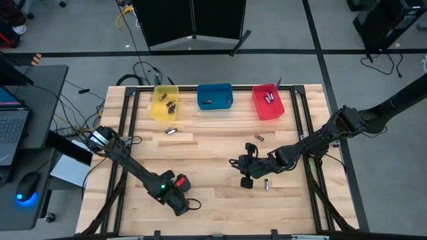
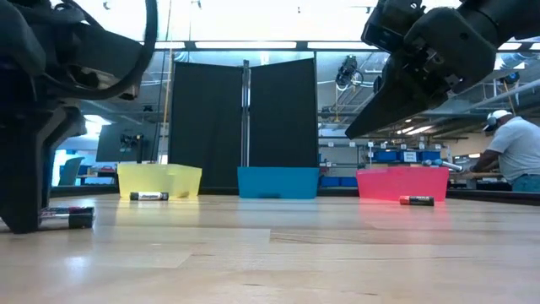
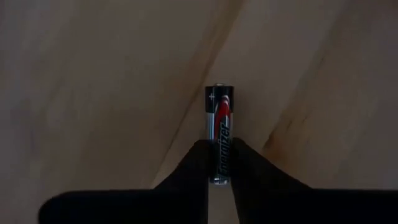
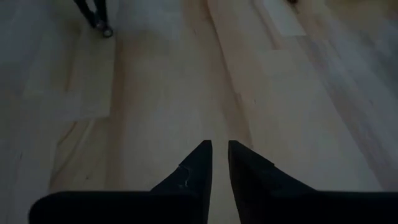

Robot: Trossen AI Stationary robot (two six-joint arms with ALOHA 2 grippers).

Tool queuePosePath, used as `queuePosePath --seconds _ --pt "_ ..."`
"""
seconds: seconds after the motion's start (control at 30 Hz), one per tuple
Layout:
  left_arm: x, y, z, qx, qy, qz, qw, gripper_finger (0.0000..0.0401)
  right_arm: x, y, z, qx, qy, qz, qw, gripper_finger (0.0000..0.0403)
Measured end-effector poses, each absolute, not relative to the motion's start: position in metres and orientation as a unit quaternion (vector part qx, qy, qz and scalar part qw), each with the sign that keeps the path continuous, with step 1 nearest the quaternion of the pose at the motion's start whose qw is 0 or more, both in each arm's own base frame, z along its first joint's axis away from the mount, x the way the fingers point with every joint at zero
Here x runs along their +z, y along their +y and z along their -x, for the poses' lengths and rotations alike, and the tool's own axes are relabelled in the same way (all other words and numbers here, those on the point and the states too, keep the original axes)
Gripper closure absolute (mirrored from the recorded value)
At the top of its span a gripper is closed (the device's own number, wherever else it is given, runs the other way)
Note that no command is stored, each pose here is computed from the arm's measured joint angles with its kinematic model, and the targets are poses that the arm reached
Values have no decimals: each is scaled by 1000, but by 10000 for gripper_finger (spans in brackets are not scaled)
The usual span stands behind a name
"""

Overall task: Sort batteries
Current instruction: Put the silver battery into the pink bin

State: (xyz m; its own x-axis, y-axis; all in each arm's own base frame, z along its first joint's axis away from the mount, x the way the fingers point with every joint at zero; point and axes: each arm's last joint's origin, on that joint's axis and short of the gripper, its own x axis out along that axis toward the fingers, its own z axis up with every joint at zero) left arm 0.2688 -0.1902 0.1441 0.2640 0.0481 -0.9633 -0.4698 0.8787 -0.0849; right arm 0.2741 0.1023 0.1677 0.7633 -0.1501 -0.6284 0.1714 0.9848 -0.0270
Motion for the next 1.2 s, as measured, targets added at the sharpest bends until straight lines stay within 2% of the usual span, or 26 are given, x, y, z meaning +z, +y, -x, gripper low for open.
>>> queuePosePath --seconds 0.23,0.33,0.57,0.77,0.97,1.2 --pt "147 -167 -284 140 590 141 783 358 168 108 -271 -96 326 3 941 359" --pt "150 -146 -296 148 575 120 795 358 167 115 -268 -88 330 5 940 373" --pt "160 -89 -326 110 549 102 822 358 161 130 -251 -106 356 37 928 395" --pt "170 -40 -349 51 500 120 856 358 147 132 -239 -99 346 2 933 396" --pt "181 -20 -366 -11 408 108 906 358 130 124 -226 -63 223 -81 969 395" --pt "190 -15 -376 -96 215 99 967 358 134 108 -210 -96 78 -128 984 386"
